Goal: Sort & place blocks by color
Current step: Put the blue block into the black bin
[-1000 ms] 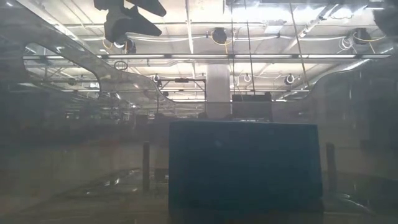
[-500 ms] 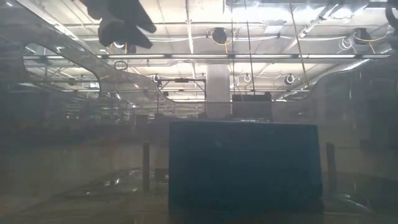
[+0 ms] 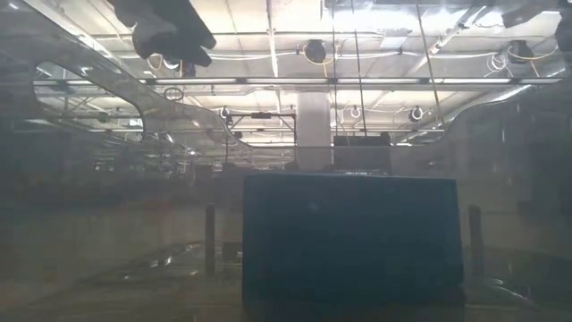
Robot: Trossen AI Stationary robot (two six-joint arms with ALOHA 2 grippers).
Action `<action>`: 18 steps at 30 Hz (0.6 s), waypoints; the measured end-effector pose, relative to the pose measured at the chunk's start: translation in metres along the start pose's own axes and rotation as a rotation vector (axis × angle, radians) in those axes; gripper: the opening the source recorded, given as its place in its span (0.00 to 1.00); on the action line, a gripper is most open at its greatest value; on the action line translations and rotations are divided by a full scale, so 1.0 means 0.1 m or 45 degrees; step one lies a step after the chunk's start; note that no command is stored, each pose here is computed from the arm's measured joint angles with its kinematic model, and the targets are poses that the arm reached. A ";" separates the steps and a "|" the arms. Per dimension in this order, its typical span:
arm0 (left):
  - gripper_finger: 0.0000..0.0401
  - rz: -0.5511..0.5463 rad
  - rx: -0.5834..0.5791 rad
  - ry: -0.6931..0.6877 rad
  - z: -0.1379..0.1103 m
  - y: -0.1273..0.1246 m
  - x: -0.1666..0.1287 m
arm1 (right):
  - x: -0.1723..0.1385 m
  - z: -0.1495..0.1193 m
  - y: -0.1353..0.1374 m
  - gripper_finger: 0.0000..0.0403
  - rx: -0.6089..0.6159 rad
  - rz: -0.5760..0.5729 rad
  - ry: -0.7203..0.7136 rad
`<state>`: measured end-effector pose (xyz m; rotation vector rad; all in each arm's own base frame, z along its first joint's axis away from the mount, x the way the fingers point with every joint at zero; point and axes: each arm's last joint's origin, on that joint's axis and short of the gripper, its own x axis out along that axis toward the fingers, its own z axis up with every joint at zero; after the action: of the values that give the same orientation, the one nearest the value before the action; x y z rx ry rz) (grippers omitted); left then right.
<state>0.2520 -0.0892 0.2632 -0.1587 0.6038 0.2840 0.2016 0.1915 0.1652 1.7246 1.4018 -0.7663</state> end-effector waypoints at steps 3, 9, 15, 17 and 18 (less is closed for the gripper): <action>0.50 0.009 0.011 -0.011 -0.01 -0.02 -0.01 | 0.01 0.00 0.00 0.52 0.008 -0.002 -0.003; 0.50 0.027 0.033 -0.029 -0.02 -0.05 -0.04 | 0.04 0.05 -0.03 0.52 0.026 -0.048 -0.058; 0.50 0.023 0.059 -0.029 -0.03 -0.06 -0.04 | 0.04 0.10 -0.07 0.52 0.027 -0.102 -0.122; 0.50 0.024 0.060 -0.029 -0.03 -0.06 -0.04 | 0.04 0.12 -0.09 0.52 0.014 -0.110 -0.130; 0.50 0.024 0.060 -0.029 -0.03 -0.06 -0.04 | 0.05 0.13 -0.10 0.52 0.016 -0.111 -0.131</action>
<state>0.2488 -0.0962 0.2637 -0.1041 0.5891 0.2889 0.1933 0.1839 0.1517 1.6181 1.4120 -0.9008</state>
